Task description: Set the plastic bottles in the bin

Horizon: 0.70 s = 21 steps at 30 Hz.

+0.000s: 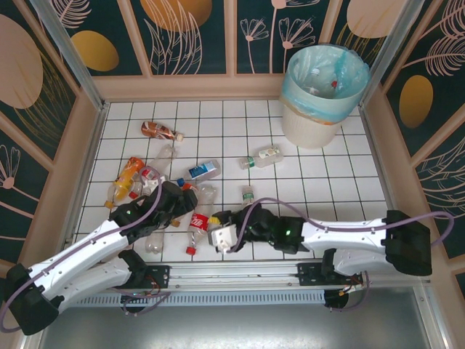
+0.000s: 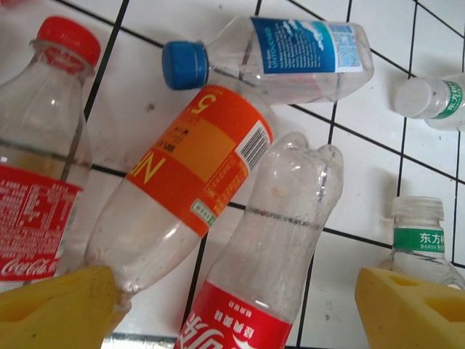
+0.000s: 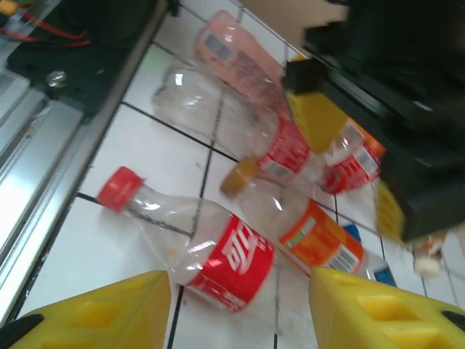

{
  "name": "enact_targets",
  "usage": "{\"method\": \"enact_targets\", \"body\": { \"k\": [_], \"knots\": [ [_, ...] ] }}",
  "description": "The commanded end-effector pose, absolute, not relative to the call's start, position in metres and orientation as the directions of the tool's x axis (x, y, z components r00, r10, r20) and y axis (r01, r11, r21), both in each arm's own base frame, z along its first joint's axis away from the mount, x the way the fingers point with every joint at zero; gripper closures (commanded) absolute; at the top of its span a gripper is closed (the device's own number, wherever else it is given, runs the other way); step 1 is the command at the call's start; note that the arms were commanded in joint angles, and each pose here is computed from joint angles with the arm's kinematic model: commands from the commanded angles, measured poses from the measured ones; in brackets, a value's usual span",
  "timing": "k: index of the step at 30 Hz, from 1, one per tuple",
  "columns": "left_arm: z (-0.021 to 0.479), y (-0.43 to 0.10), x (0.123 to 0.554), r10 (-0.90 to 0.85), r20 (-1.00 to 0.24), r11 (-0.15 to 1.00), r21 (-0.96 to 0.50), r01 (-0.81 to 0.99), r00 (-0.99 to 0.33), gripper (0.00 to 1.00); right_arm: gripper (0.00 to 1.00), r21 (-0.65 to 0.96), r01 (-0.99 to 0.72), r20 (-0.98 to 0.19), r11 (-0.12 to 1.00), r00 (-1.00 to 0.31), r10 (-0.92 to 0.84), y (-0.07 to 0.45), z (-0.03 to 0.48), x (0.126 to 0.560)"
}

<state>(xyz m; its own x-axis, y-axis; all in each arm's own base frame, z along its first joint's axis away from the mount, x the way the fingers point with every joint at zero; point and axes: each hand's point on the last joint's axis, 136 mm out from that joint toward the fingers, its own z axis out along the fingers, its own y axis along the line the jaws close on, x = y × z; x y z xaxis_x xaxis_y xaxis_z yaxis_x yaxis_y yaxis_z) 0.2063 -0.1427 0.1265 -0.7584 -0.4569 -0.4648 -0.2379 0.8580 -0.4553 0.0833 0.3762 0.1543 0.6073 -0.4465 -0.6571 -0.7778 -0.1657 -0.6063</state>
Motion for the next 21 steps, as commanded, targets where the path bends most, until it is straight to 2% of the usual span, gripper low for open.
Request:
{"method": "enact_targets", "body": {
  "k": [1,5,9,21],
  "knots": [
    [0.11,-0.13,0.188,-0.504,-0.398,0.838,-0.441,-0.321,-0.767,0.14,0.44,-0.695,-0.687,-0.569,-0.212,0.706,-0.422,0.395,0.153,0.074],
    [0.106,-0.119,0.183,-0.537,-0.399,0.821,-0.451,-0.35,-0.744,0.14,0.42,-0.682,-0.666,-0.527,-0.3,0.733,-0.429,0.41,0.134,0.061],
    [0.106,-0.112,0.181,-0.545,-0.413,0.818,-0.451,-0.357,-0.73,0.14,0.41,-0.695,-0.633,-0.467,-0.341,0.758,-0.456,0.419,0.121,0.061],
    [0.101,-0.111,0.18,-0.5,-0.431,0.85,-0.411,-0.33,-0.751,0.14,0.37,-0.673,-0.574,-0.38,-0.467,0.81,-0.447,0.436,0.095,0.051]
  ]
}}
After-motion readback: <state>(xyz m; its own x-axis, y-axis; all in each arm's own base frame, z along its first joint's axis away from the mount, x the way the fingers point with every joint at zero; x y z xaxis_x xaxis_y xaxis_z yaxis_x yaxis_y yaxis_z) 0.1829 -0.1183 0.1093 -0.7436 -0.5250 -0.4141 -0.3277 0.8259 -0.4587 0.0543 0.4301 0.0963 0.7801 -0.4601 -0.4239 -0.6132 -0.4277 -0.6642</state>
